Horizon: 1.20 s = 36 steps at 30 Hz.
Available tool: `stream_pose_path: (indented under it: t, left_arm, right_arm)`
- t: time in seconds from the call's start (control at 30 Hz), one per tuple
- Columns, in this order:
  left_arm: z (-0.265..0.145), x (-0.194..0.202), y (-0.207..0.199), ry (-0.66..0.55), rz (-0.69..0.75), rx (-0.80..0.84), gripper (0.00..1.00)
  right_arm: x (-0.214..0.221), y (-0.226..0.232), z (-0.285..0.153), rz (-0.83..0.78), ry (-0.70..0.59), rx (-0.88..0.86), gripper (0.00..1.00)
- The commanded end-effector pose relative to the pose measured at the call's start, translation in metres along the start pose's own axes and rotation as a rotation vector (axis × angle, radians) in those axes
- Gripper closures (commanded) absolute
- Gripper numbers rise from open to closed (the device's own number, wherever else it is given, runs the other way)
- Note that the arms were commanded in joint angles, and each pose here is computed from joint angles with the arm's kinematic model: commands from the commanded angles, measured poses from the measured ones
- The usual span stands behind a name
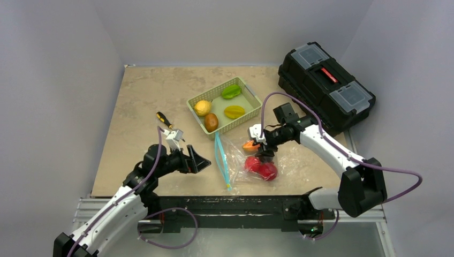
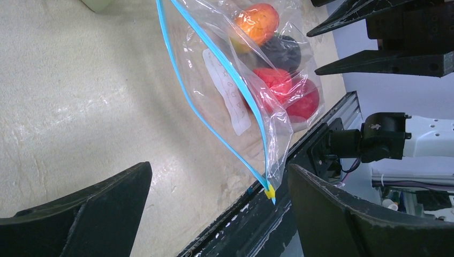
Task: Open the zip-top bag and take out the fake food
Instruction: Pick up the fake fruit from the zipper food storage bag.
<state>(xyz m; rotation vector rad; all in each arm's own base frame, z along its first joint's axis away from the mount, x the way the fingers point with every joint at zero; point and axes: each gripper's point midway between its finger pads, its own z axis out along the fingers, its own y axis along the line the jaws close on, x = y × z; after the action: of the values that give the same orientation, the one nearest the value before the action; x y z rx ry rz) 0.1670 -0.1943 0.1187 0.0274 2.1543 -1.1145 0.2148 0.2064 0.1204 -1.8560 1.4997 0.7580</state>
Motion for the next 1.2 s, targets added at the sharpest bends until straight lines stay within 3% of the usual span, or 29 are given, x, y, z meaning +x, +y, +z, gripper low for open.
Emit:
stream_pose_path:
  t: [0.0,0.23,0.67,1.0,1.17]
  left_arm:
    - [0.003,0.002,0.002,-0.001,0.021,-0.008,0.03]
    - [0.012,0.007,0.002,0.017,0.003,-0.007,0.15]
    - [0.044,-0.009,-0.013,0.033,0.046,-0.042,0.62]
    - [0.081,-0.010,-0.030,0.112,0.069,-0.015,0.73]
    - [0.098,0.000,-0.043,0.165,0.071,0.026,0.74]
  right_arm:
    - [-0.001,0.003,0.000,-0.033,-0.014,-0.006,0.53]
    - [0.003,0.001,0.002,-0.042,0.002,0.005,0.52]
    - [0.010,0.001,0.006,-0.052,0.043,0.009,0.52]
    - [0.013,0.001,0.003,-0.055,0.066,0.025,0.51]
    - [0.012,0.014,0.002,-0.091,0.065,-0.005,0.42]
